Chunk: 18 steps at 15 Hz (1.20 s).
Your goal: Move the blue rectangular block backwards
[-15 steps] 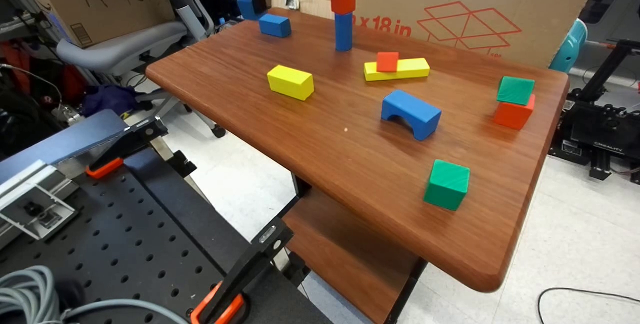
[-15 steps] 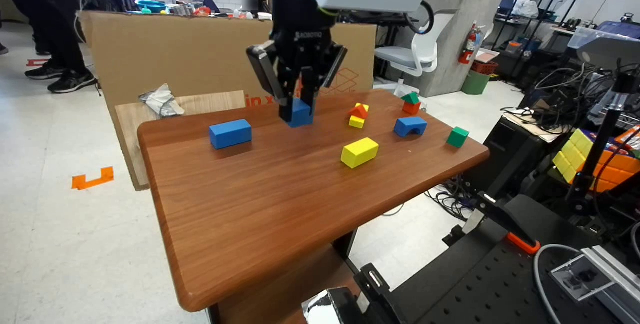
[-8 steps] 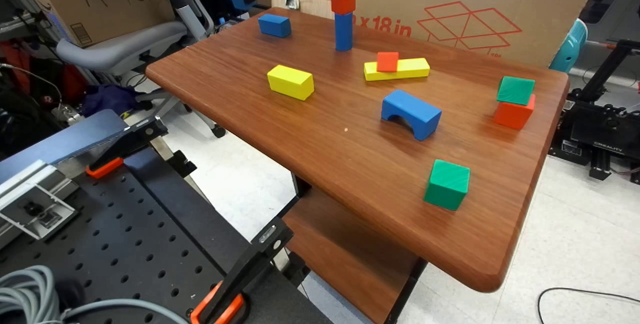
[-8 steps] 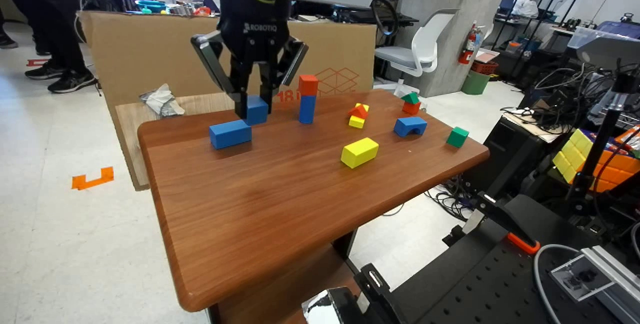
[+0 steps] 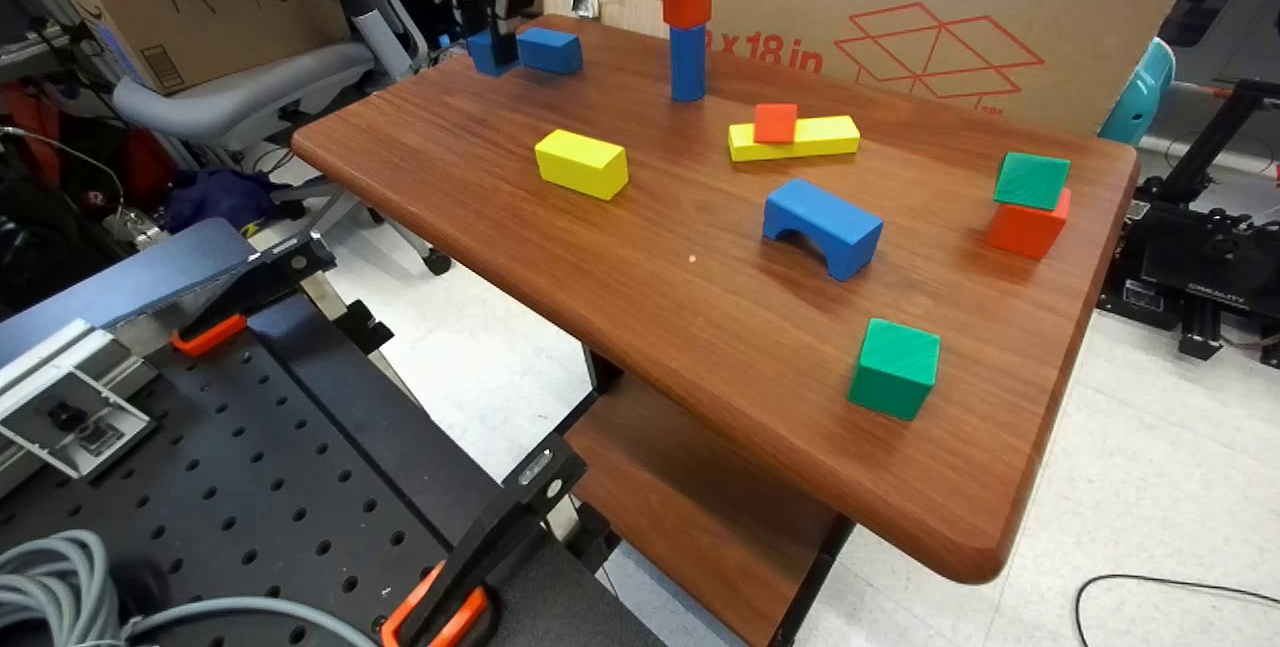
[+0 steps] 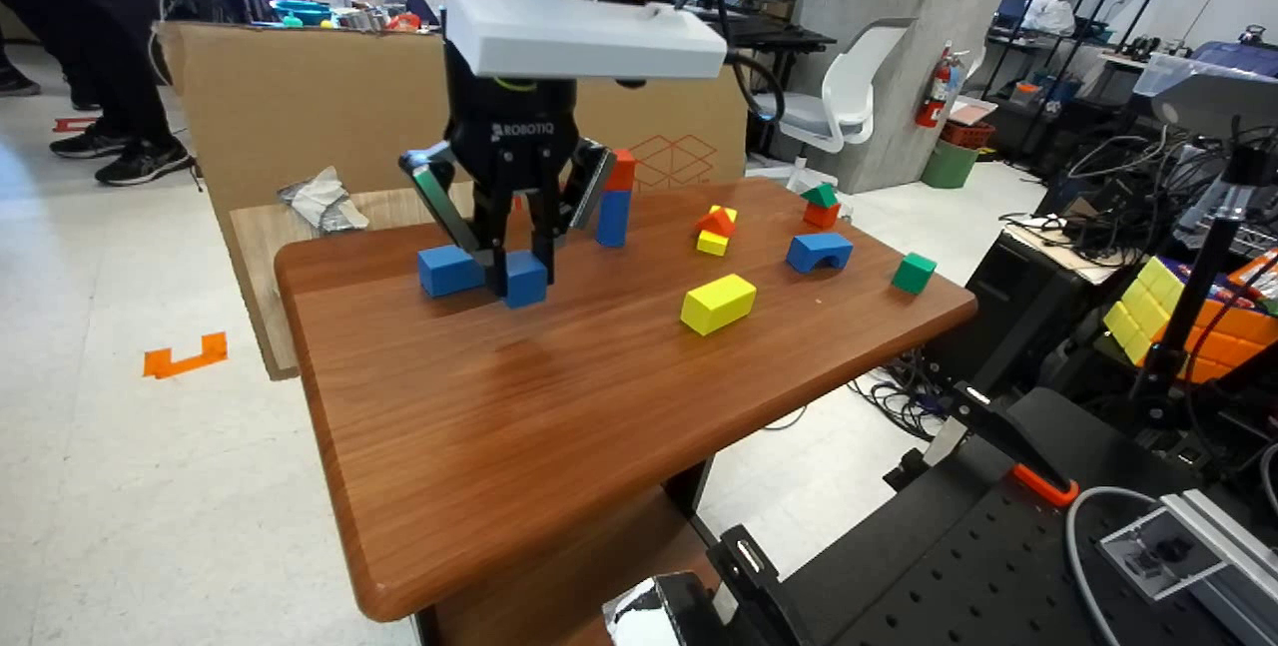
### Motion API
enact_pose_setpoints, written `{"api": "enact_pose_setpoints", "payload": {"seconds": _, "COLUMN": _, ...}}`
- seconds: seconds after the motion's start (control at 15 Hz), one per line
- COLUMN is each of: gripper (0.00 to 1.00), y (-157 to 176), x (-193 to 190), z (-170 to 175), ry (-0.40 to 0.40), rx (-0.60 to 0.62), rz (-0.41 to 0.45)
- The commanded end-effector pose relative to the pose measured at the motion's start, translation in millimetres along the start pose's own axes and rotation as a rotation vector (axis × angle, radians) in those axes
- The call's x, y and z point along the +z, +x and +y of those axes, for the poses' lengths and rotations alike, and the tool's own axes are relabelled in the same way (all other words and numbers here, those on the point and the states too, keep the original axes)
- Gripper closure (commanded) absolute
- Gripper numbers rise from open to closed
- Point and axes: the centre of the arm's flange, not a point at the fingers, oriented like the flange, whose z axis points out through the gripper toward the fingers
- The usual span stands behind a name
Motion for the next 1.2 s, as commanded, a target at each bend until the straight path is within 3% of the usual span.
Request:
{"api": "enact_pose_setpoints", "payload": {"seconds": 0.0, "gripper": 0.92, "y": 14, "x": 14, "z": -2, "ry": -0.011, "rx": 0.013, "rz": -0.041}}
{"api": "enact_pose_setpoints", "payload": {"seconds": 0.4, "gripper": 0.92, "y": 20, "x": 33, "z": -2, "ry": -0.020, "rx": 0.018, "rz": -0.059}}
{"api": "enact_pose_setpoints", "payload": {"seconds": 0.47, "gripper": 0.73, "y": 21, "x": 31, "z": -2, "ry": -0.018, "rx": 0.016, "rz": -0.061}}
{"api": "enact_pose_setpoints", "payload": {"seconds": 0.53, "gripper": 0.42, "y": 20, "x": 30, "z": -3, "ry": -0.015, "rx": 0.016, "rz": -0.063}}
{"api": "enact_pose_setpoints", "payload": {"seconds": 0.67, "gripper": 0.34, "y": 13, "x": 22, "z": -2, "ry": -0.009, "rx": 0.015, "rz": -0.049}}
{"api": "enact_pose_setpoints", "payload": {"seconds": 0.93, "gripper": 0.04, "y": -16, "x": -26, "z": 7, "ry": 0.018, "rx": 0.027, "rz": -0.019}}
{"api": "enact_pose_setpoints", "payload": {"seconds": 1.13, "gripper": 0.00, "y": -25, "x": -68, "z": 22, "ry": 0.040, "rx": 0.064, "rz": 0.031}}
